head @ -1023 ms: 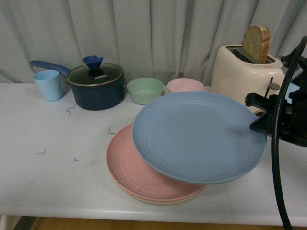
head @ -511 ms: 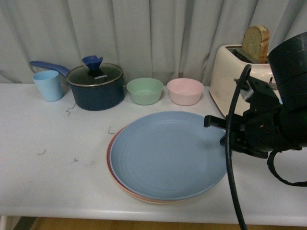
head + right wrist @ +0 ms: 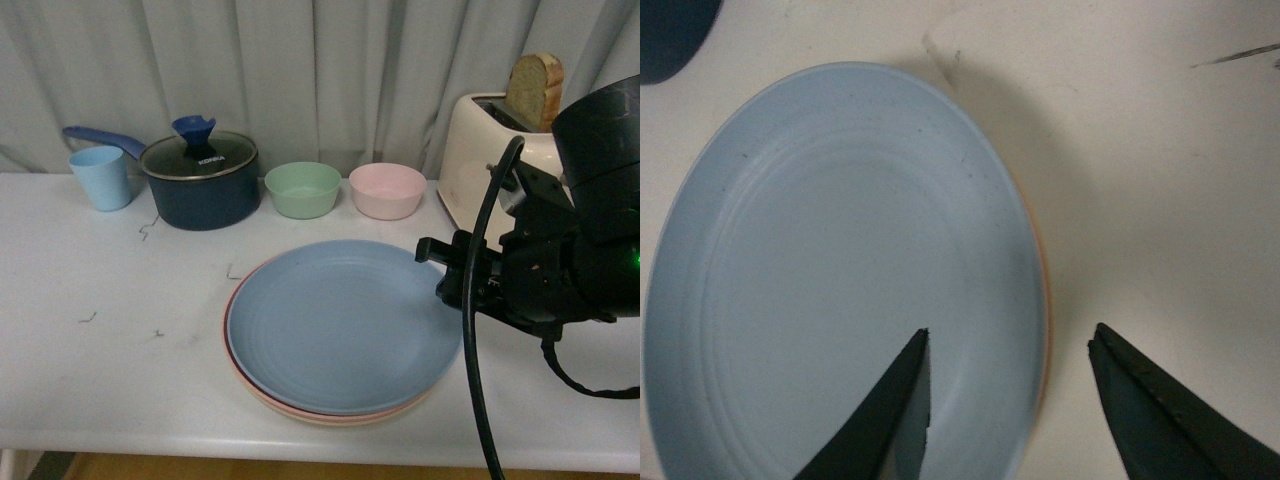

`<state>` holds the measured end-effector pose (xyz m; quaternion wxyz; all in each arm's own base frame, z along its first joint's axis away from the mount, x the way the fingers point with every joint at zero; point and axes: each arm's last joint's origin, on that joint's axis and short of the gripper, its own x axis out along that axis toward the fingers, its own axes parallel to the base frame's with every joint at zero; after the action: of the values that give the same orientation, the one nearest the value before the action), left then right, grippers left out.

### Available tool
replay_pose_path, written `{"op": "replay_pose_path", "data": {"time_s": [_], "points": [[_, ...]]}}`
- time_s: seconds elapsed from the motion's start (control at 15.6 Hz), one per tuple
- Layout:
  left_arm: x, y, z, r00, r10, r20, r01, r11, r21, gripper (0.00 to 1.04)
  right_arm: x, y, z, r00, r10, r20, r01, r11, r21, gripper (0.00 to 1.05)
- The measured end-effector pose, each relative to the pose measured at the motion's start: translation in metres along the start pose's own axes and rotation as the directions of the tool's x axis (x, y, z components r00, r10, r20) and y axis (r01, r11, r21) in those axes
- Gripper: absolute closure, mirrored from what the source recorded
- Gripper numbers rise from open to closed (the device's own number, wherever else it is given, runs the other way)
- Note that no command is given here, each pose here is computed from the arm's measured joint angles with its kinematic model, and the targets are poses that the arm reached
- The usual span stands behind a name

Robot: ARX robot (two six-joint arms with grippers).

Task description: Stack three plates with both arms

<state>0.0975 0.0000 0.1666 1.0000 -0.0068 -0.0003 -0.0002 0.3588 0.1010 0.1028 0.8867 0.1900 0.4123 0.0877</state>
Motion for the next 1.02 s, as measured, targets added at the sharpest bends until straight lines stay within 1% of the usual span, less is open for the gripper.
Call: {"op": "replay_pose_path", "data": {"time_s": [0.06, 0.13, 0.19, 0.26, 0.32, 0.38, 0.45, 0.51, 0.64, 0.7, 0.77, 0.83, 0.89, 0.96, 1.02], "points": [[0.0, 0.0, 0.0, 1.0, 0.0, 0.0, 0.0, 1.0, 0.0, 0.07, -0.014, -0.002, 0.0, 1.0, 0.004, 0.018, -0.004, 1.0, 0.006, 0.5], [0.0, 0.0, 0.0, 1.0, 0.0, 0.0, 0.0, 1.0, 0.0, 0.07, -0.035, -0.006, 0.004, 0.998, 0.033, 0.055, -0.034, 0.999, 0.02, 0.39], [0.0, 0.0, 0.0, 1.0, 0.0, 0.0, 0.0, 1.0, 0.0, 0.07, -0.068, -0.013, 0.01, 0.99, 0.036, 0.137, -0.04, 0.999, 0.029, 0.26], [0.0, 0.0, 0.0, 1.0, 0.0, 0.0, 0.0, 1.0, 0.0, 0.07, -0.1, -0.019, 0.013, 0.981, 0.063, 0.182, -0.073, 0.996, 0.046, 0.15], [0.0, 0.0, 0.0, 1.0, 0.0, 0.0, 0.0, 1.0, 0.0, 0.07, -0.122, -0.017, 0.019, 0.95, 0.08, 0.301, -0.091, 0.996, 0.023, 0.06], [0.0, 0.0, 0.0, 1.0, -0.001, 0.0, 0.001, 1.0, 0.0, 0.07, -0.124, -0.016, 0.02, 0.841, 0.057, 0.539, -0.019, 0.997, -0.077, 0.16], [0.0, 0.0, 0.0, 1.0, -0.002, 0.0, 0.002, 1.0, 0.0, 0.07, -0.125, -0.026, -0.005, 0.771, -0.008, 0.637, 0.134, 0.98, -0.15, 0.29], [0.0, 0.0, 0.0, 1.0, 0.005, -0.003, -0.005, 1.0, 0.0, 0.07, -0.13, -0.04, -0.029, 0.744, -0.037, 0.668, 0.229, 0.952, -0.203, 0.41], [0.0, 0.0, 0.0, 1.0, 0.001, 0.0, -0.001, 1.0, 0.0, 0.07, -0.162, -0.04, -0.026, 0.624, 0.006, 0.782, 0.281, 0.931, -0.232, 0.65], [0.0, 0.0, 0.0, 1.0, 0.001, -0.001, -0.001, 1.0, 0.0, 0.07, -0.171, -0.043, -0.035, 0.615, 0.011, 0.788, 0.293, 0.925, -0.242, 0.78], [0.0, 0.0, 0.0, 1.0, 0.002, 0.0, -0.002, 1.0, 0.0, 0.07, -0.171, -0.048, -0.047, 0.647, -0.005, 0.762, 0.3, 0.921, -0.249, 0.89], [0.0, 0.0, 0.0, 1.0, 0.002, -0.001, -0.002, 1.0, 0.0, 0.07, -0.172, -0.053, -0.059, 0.655, -0.002, 0.756, 0.301, 0.918, -0.259, 1.02], [0.0, 0.0, 0.0, 1.0, 0.001, -0.001, -0.001, 1.0, 0.0, 0.07, -0.175, -0.057, -0.065, 0.652, -0.004, 0.758, 0.308, 0.915, -0.261, 1.03], [0.0, 0.0, 0.0, 1.0, 0.001, 0.0, -0.001, 1.0, 0.0, 0.07, -0.18, -0.063, -0.071, 0.666, -0.001, 0.746, 0.302, 0.915, -0.268, 1.03], [0.0, 0.0, 0.0, 1.0, 0.002, -0.001, -0.002, 1.0, 0.0, 0.07, -0.187, -0.069, -0.075, 0.656, -0.017, 0.754, 0.314, 0.915, -0.253, 1.03]]}}
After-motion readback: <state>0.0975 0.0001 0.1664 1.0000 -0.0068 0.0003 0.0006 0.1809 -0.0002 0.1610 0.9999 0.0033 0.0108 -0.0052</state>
